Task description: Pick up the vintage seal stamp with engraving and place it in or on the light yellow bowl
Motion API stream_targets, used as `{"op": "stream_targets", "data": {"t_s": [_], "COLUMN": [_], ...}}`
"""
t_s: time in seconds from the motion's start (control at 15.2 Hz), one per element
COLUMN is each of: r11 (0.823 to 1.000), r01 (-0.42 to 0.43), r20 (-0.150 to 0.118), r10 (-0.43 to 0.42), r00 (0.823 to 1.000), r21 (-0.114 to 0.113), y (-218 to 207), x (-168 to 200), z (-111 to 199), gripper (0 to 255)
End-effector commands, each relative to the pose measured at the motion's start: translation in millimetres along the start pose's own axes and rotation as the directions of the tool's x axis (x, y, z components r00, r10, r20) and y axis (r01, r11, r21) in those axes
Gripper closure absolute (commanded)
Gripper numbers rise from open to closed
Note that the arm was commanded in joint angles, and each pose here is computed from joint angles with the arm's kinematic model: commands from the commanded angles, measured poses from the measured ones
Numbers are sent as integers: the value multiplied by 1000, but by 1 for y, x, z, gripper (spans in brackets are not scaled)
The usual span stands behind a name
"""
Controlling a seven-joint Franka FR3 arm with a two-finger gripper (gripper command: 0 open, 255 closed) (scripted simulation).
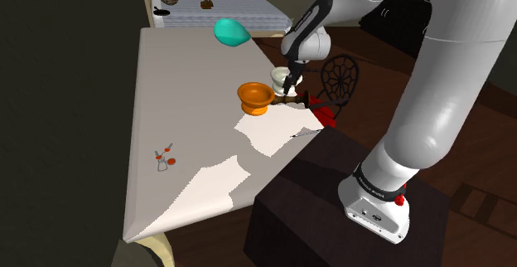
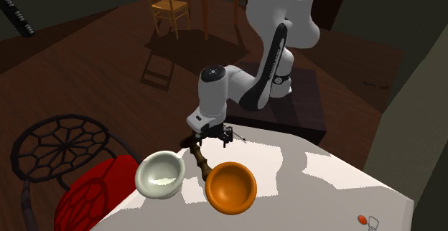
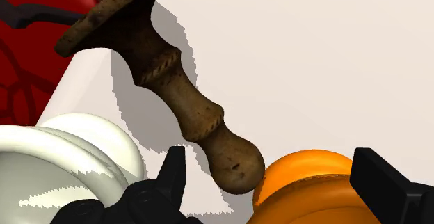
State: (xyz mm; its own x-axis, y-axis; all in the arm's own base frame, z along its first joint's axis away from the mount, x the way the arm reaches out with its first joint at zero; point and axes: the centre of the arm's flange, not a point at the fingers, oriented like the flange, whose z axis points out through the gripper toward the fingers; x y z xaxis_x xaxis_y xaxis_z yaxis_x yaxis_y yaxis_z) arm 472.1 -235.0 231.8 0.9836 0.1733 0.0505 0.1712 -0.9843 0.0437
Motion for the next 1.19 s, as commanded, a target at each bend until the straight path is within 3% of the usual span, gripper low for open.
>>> {"op": "stream_targets", "data": {"t_s": [0.0,0.26,0.73,1.12], "r11": [1000,1000,1000,1000], "r01": [3,8,8,8], "r20": [-1,-1,-1,-1], "r10": [-3,-8,-8,-8], "r00": [1000,1000,1000,1000], "r21": [-5,-15,-15,-15], "y": [14,41,41,41], "x": [6,17,17,17], "z": [20,60,97,100], "gripper": [0,0,0,0]}}
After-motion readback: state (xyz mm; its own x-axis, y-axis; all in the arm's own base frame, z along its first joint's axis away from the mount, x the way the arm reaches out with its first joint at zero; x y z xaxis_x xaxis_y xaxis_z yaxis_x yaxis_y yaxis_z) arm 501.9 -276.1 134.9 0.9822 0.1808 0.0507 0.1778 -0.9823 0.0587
